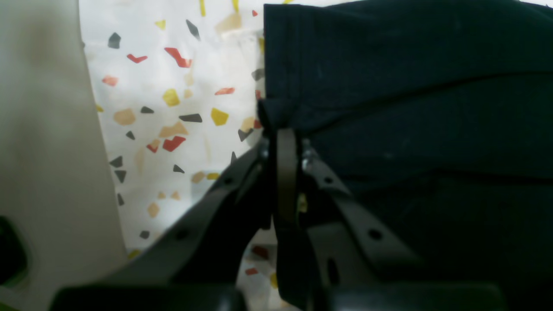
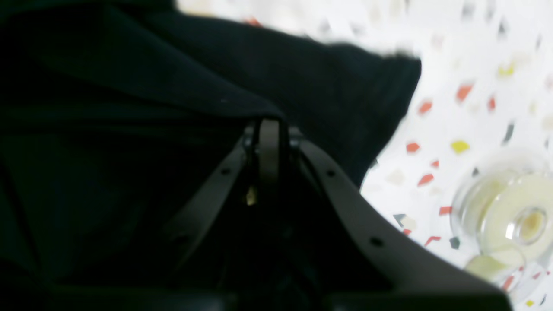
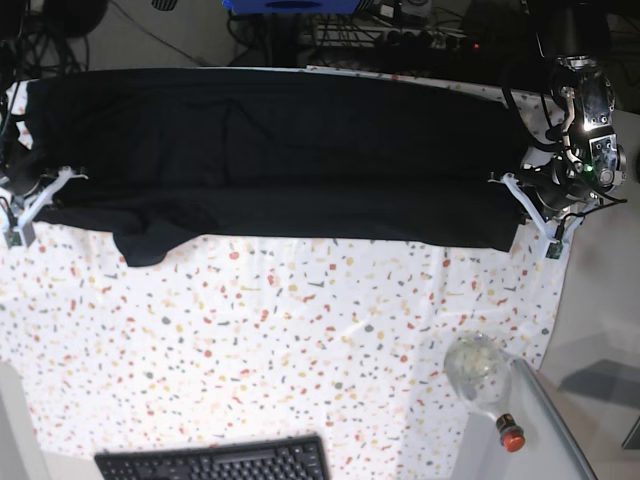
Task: Layout the t-shirt on the table in an organized manner, then fold the t-shirt properly
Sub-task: 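Fold the hem with both grippers toward the collar edge, then lay the folded edge down and open both grippers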
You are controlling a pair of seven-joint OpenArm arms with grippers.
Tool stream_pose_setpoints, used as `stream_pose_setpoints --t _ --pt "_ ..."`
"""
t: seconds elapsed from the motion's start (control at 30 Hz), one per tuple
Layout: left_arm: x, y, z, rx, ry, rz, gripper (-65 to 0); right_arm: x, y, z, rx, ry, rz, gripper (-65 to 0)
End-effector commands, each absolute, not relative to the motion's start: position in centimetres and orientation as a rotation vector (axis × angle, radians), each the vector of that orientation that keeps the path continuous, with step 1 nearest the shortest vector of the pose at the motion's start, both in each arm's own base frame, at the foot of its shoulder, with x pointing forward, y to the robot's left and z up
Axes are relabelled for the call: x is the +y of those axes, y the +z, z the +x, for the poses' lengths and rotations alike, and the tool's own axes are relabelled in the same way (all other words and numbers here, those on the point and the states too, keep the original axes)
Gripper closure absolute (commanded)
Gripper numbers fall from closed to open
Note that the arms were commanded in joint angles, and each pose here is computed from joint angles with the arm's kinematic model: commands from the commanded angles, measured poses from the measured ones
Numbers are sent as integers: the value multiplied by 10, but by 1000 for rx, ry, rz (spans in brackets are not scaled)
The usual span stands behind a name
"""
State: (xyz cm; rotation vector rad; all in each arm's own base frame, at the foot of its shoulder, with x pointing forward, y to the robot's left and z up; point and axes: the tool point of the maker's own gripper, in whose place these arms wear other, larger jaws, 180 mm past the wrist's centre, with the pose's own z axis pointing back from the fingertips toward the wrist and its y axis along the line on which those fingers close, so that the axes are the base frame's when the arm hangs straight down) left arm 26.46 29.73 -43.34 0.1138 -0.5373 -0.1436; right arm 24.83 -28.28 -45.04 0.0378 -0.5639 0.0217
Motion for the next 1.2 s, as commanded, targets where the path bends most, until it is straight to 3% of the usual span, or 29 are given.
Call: stream_pose_setpoints --t 0.0,0.57,1.1,1.13,1.17 --pt "309 -418 276 -584 -142 148 0 -290 -437 258 -598 29 17 0" --pt "307 -422 265 -564 -156 151 0 -292 -465 223 -459 -32 31 0" --pt "294 -427 264 -549 -199 138 0 -294 -464 230 -462 -43 31 0" --pt "294 -426 264 -552 -199 137 0 -295 -461 231 -469 -38 28 -8" --pt "294 -424 265 -558 -200 139 0 -298 -456 233 -485 -44 23 -105"
